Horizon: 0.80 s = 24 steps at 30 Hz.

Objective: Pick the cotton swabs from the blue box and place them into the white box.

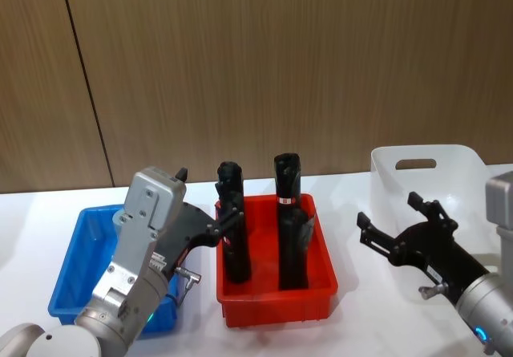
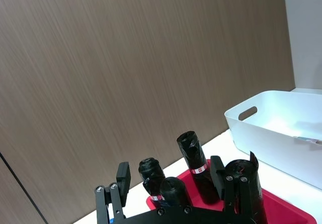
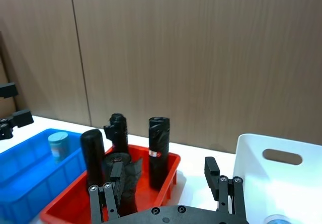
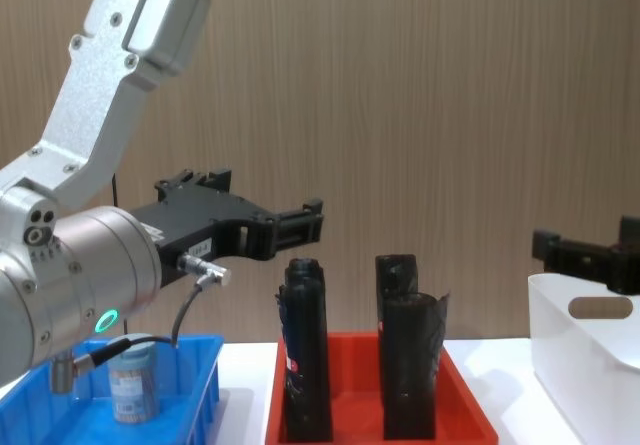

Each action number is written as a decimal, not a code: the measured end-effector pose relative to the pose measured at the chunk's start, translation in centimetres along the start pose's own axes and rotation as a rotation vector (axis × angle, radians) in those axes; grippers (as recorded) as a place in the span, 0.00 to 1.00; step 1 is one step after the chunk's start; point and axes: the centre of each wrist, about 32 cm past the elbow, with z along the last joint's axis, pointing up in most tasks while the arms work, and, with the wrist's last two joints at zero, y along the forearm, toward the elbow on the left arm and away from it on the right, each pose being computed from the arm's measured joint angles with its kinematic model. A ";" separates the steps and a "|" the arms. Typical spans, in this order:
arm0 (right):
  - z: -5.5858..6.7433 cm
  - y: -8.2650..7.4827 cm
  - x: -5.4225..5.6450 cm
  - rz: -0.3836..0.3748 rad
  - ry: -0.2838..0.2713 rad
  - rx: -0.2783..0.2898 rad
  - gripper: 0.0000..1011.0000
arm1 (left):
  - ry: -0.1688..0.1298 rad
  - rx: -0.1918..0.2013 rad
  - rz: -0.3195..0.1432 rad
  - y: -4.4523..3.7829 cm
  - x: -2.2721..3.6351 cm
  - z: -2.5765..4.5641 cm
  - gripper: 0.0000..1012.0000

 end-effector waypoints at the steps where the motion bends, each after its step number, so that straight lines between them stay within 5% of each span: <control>1: 0.0 0.1 0.1 0.007 0.004 -0.005 0.99 | 0.000 0.000 0.000 0.00 0.00 0.00 0.99; 24: -1.4 3.5 3.3 0.168 0.077 -0.121 0.99 | 0.000 0.001 0.000 0.00 0.00 -0.01 0.99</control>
